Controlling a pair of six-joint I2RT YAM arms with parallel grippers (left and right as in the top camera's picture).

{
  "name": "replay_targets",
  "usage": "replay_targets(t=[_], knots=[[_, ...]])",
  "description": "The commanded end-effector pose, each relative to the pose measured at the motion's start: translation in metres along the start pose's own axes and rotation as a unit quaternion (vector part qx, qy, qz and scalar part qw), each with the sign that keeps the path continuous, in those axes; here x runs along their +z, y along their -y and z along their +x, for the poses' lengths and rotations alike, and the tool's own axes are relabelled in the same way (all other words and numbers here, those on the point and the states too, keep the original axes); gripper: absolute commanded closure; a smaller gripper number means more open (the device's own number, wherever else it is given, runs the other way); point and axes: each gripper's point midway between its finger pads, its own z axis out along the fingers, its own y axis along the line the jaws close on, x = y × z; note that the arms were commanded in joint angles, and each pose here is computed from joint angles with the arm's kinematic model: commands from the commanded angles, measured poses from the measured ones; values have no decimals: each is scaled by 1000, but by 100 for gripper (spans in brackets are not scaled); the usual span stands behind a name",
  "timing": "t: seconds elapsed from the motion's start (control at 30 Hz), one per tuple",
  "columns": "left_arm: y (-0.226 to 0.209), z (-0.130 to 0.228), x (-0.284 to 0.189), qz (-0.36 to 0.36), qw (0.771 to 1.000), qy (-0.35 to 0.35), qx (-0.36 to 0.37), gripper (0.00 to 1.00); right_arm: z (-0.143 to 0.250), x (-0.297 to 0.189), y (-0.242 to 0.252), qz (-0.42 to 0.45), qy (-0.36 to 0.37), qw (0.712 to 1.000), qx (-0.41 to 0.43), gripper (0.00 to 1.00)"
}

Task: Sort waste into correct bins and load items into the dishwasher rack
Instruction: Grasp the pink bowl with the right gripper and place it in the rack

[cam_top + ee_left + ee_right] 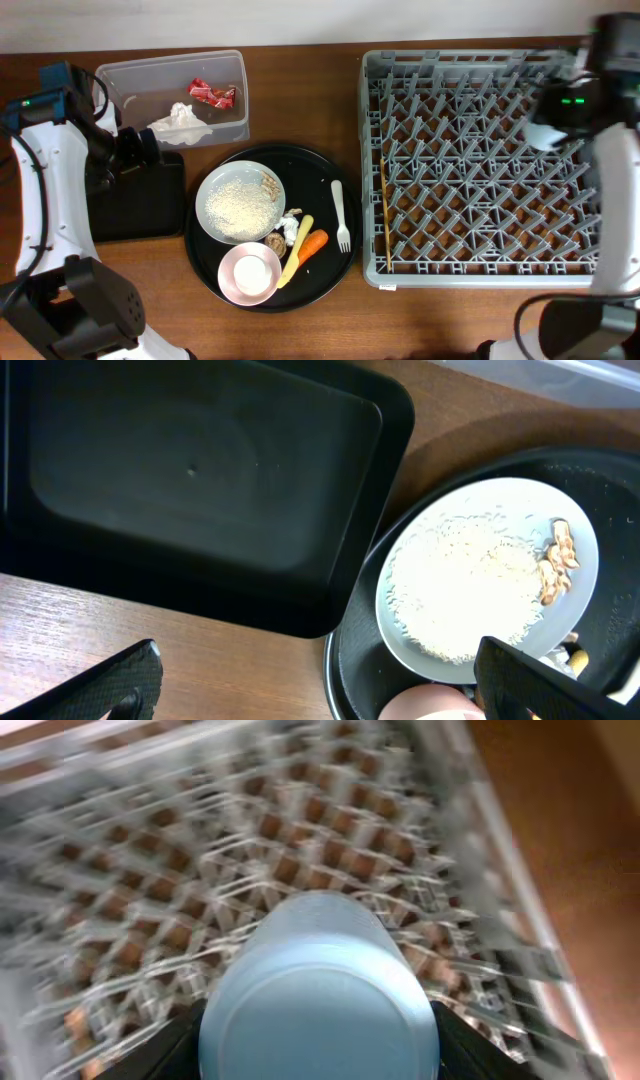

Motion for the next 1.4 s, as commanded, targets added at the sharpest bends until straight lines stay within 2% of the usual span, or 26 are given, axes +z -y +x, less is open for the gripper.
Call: replay_targets(t=[0.0, 0.13, 0.4, 0.43, 0.47, 0.5, 0.53, 0.57, 0.67, 0.7, 0.73, 0.77, 0.83, 0.9, 0.93, 0.97, 1.03, 1.1, 1.17, 1.27, 1.37], knots=[[2, 1, 1, 6, 1000, -3, -3, 1, 5, 39, 47, 14, -45, 998, 50, 44], [2, 1, 1, 6, 1000, -3, -3, 1, 26, 102, 69, 9, -120, 990, 78, 45], [2, 2, 1, 5, 1000, -5, -4, 1, 60, 159, 67, 14, -169, 983, 74, 46], [2, 2, 1, 5, 1000, -5, -4, 0, 65, 161, 66, 14, -174, 982, 74, 43], [2, 2, 1, 5, 1000, -5, -4, 1, 65, 162, 66, 13, -173, 982, 74, 31], [2, 2, 1, 5, 1000, -5, -4, 1, 62, 163, 66, 12, -167, 983, 74, 6], [2, 3, 1, 5, 1000, -8, -4, 1, 60, 159, 63, 3, -165, 983, 76, 1], [2, 4, 1, 5, 1000, -9, -4, 1, 51, 148, 56, -19, -154, 985, 79, 1], [2, 4, 1, 5, 1000, -9, -4, 1, 9, 66, 40, -44, -72, 995, 45, 1], [2, 3, 1, 5, 1000, -8, -4, 1, 8, 38, 18, -70, -53, 996, 6, 1], [1, 3, 1, 5, 1000, -8, -4, 1, 26, 5, -25, -108, -62, 991, -54, 1], [1, 3, 1, 3, 1000, -9, -4, 1, 44, -8, -54, -127, -80, 984, -100, 1], [0, 3, 1, 3, 1000, -8, -5, 1, 95, -33, -127, -172, -125, 952, -222, 0], [0, 3, 1, 3, 1000, -7, -5, 1, 144, -59, -194, -215, -132, 909, -331, 0], [0, 2, 1, 3, 1000, -7, -5, 1, 165, -67, -213, -227, -136, 893, -365, 0], [0, 2, 1, 3, 1000, -6, -5, 1, 207, -75, -240, -244, -147, 860, -424, 0], [0, 2, 1, 3, 1000, -7, -5, 1, 266, -81, -274, -266, -151, 812, -497, 0], [0, 2, 1, 3, 1000, -7, -5, 1, 336, -87, -318, -315, -111, 756, -563, 1], [0, 2, 1, 3, 1000, -7, -5, 1, 384, -99, -347, -362, -69, 714, -595, 2], [0, 3, 1, 3, 1000, -8, -5, 1, 416, -107, -365, -393, -69, 685, -610, 1], [0, 4, 1, 3, 1000, -10, -5, 1, 433, -84, -387, -395, -76, 688, -604, 1]])
